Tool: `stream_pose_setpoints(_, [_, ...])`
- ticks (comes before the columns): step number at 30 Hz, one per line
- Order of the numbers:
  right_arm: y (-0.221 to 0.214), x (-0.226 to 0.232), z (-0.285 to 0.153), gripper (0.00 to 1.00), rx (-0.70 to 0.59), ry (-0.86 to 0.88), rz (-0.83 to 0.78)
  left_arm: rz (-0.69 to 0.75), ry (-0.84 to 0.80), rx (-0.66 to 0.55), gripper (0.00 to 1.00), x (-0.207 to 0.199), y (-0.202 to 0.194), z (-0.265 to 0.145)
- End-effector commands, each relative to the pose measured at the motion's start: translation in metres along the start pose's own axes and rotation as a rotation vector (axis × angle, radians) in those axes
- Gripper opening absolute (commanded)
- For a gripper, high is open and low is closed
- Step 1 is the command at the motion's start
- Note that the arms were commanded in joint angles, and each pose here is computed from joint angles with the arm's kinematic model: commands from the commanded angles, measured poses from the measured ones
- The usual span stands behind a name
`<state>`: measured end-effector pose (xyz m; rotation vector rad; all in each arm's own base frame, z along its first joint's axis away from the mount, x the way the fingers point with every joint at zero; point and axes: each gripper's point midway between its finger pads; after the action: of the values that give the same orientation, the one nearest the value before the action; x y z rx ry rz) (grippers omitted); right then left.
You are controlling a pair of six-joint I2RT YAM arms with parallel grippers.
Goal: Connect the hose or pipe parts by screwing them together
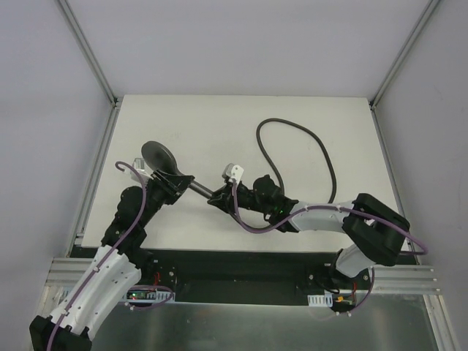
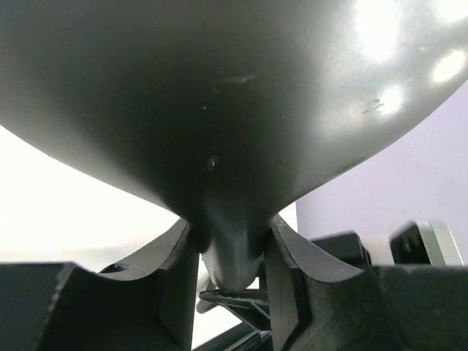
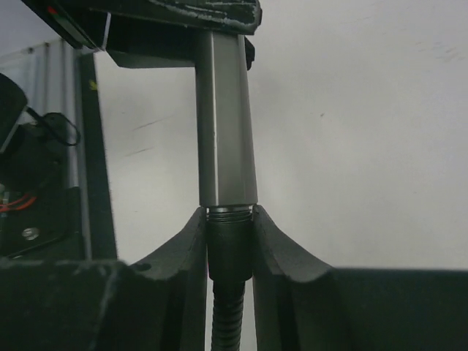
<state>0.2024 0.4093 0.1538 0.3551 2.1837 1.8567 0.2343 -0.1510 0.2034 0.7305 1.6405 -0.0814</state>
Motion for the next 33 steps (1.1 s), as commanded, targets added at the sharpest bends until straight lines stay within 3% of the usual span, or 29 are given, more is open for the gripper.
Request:
stream_pose_setpoints(1, [0.039,0.010,-0.003,0.01,-0.202,0.197,0.338,0.156,-0.356,0.003,0.00,-0.043,-0.010,-0.009])
stream_pose_setpoints(2, [0.056,0.003,-0.008,0.01,-0.290,0.220,0.362,0.164,-0.370,0.014,0.00,-0.043,-0.013,-0.009])
stream_pose_setpoints(5, [0.062,0.004,-0.015,0.01,-0.349,0.355,0.505,0.177,-0.377,0.043,0.00,-0.036,-0.021,-0.005])
stream_pose_setpoints(10, [0.047,0.006,-0.014,0.03,-0.303,0.381,0.531,0.170,-0.334,0.016,0.00,-0.024,-0.017,0.002])
stream_pose_setpoints(11, [0.044,0.004,-0.014,0.21,-0.302,0.367,0.526,0.161,-0.287,0.023,0.00,-0.016,-0.018,0.005])
stream_pose_setpoints(13, [0.038,-0.003,-0.018,0.37,-0.295,0.323,0.527,0.150,-0.222,-0.010,0.00,-0.016,-0.007,0.008])
stream_pose_setpoints(14, [0.031,-0.008,-0.018,0.55,-0.284,0.279,0.507,0.134,-0.175,-0.010,0.00,-0.011,-0.005,0.010])
stream_pose_setpoints(17, [0.012,-0.012,-0.023,0.82,-0.203,0.204,0.481,0.091,-0.027,-0.034,0.00,0.002,0.005,0.012])
stream_pose_setpoints(19, [0.009,-0.015,-0.026,0.93,-0.178,0.139,0.375,0.068,0.041,-0.037,0.00,0.006,0.009,0.012])
stream_pose_setpoints(20, [-0.008,-0.014,-0.027,1.00,-0.098,0.105,0.363,0.053,0.061,-0.050,0.00,0.006,0.012,0.012])
stream_pose_setpoints(22, [-0.006,-0.016,-0.029,0.96,-0.066,0.014,0.184,0.036,0.120,-0.034,0.00,0.007,0.012,0.010])
stream_pose_setpoints(24, [-0.018,-0.024,-0.030,0.96,0.045,-0.098,0.056,0.020,0.167,-0.048,0.00,0.009,0.017,0.010])
stream_pose_setpoints(25, [-0.011,-0.010,-0.030,0.96,0.056,-0.090,-0.082,0.015,0.203,-0.038,0.00,0.009,0.018,0.009])
stream_pose_setpoints(27, [-0.006,-0.019,-0.032,0.96,0.095,-0.199,-0.179,0.002,0.240,-0.034,0.00,0.010,0.019,0.008])
stream_pose_setpoints(33, [0.005,-0.007,-0.019,0.98,0.163,-0.298,-0.468,-0.056,0.311,0.000,0.00,0.004,0.018,0.005])
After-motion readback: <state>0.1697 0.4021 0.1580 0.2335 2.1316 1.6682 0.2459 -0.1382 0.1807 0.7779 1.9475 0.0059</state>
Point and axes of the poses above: each gripper's point midway between its finger pads, its own z axis out along the fingers, its own x axis along the line the jaws close on, y = z × x, and after that the axes turned 5 degrees about -z, right-handed
